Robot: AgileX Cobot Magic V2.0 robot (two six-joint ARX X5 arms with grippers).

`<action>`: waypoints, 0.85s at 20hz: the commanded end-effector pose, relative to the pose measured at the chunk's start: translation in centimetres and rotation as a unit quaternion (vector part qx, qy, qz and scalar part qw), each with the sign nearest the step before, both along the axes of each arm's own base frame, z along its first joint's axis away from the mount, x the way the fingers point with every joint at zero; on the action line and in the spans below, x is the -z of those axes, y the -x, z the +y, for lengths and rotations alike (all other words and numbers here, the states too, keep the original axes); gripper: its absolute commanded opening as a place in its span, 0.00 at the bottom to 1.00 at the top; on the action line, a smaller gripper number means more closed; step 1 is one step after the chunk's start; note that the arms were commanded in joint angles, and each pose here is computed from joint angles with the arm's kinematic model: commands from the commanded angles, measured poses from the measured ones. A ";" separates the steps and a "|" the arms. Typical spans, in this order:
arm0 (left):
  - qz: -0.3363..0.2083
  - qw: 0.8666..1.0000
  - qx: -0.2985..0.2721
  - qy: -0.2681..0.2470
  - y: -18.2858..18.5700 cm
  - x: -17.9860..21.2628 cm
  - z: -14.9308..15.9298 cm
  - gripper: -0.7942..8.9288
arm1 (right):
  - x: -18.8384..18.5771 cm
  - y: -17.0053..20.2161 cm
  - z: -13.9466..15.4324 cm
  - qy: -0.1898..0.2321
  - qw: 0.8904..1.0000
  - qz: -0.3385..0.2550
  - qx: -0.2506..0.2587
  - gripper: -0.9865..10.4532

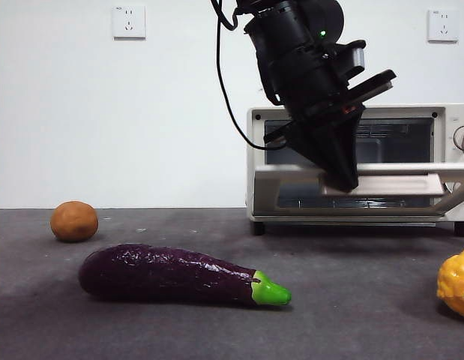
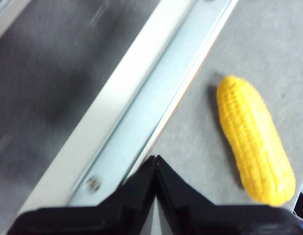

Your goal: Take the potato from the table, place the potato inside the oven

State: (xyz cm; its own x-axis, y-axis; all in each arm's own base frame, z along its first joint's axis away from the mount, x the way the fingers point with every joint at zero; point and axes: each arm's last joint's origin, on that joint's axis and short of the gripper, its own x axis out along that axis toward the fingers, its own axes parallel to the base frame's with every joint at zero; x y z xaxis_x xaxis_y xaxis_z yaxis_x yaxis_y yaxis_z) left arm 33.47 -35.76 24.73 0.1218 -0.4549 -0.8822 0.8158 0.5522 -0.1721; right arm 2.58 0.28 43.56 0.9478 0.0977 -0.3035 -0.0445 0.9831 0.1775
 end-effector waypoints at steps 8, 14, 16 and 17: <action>0.035 0.998 -0.016 -0.039 0.0 1.6 0.4 0.07 | -0.1 0.2 0.0 0.008 1.000 -0.006 -0.002 0.09; 0.010 1.000 -0.017 0.001 1.2 -3.6 2.0 0.07 | -0.1 0.1 0.0 0.017 1.000 -0.005 -0.001 0.09; -0.013 0.999 -0.014 0.026 2.1 -6.4 2.9 0.07 | -0.2 0.1 0.0 0.022 1.000 -0.008 -0.003 0.09; -0.027 0.999 -0.013 0.037 2.6 -7.9 3.4 0.07 | -0.2 0.1 0.0 0.031 0.999 -0.011 -0.006 0.09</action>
State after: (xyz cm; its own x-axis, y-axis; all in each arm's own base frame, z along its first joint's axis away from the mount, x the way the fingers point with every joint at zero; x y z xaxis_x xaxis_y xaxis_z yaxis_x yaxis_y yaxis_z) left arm 30.81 -32.38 32.76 0.1853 -0.5131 -0.8381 0.8106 0.5619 -0.1647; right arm 2.61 0.26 43.58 0.9487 0.0904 -0.3030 -0.0513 0.9895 0.1348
